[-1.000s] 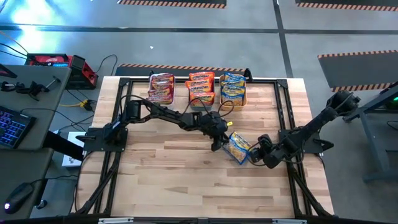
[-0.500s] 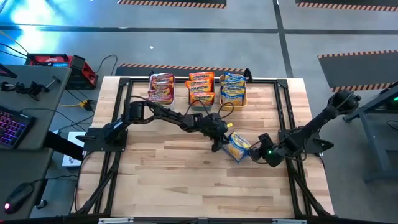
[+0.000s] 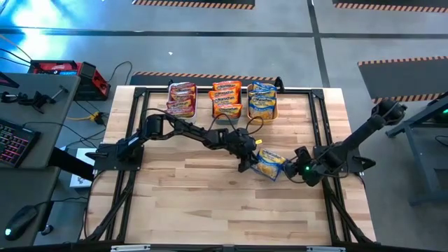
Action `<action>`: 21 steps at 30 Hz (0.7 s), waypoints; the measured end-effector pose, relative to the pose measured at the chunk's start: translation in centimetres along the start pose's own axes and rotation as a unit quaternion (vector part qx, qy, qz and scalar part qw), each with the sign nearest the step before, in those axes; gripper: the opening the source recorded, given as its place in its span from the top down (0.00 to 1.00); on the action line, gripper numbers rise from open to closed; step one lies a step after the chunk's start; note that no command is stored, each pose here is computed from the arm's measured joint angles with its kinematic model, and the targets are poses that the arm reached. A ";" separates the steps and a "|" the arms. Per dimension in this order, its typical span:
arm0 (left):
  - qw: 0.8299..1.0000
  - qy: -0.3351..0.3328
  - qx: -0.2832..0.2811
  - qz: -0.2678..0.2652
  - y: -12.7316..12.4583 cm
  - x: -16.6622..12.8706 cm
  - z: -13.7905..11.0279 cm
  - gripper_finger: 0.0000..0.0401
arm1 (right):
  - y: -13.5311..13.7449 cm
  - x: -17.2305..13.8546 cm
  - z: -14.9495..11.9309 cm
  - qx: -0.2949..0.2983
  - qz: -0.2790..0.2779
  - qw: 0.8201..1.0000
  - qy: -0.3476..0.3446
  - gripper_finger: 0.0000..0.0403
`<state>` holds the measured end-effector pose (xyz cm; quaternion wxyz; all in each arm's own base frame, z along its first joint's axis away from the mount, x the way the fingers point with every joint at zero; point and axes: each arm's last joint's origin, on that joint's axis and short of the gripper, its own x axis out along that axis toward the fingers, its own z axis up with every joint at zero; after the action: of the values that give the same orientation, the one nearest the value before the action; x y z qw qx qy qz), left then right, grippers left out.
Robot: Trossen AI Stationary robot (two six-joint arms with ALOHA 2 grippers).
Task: Sort Maruchan noodles
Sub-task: Put the blue noodle pack into the yellow bin
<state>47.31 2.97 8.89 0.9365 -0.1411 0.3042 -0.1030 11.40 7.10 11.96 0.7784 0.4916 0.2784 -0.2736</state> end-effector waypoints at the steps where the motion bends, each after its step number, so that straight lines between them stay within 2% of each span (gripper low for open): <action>1: 1.000 0.001 0.003 -0.001 0.0 0.0 0.0 0.90 | -0.1 -0.2 0.2 0.001 0.000 1.000 -0.006 0.49; 11: 1.000 0.002 0.015 0.000 0.0 0.0 -0.1 0.90 | 0.2 -1.6 1.3 0.016 0.053 0.998 -0.040 0.49; 21: 0.999 0.004 0.034 -0.001 0.1 0.0 -0.1 0.90 | 0.1 -1.6 1.6 0.020 0.042 0.998 -0.046 0.49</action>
<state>47.25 3.01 8.80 0.9395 -0.1089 0.3037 -0.1149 10.64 5.85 13.68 0.7913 0.5051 0.2164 -0.2681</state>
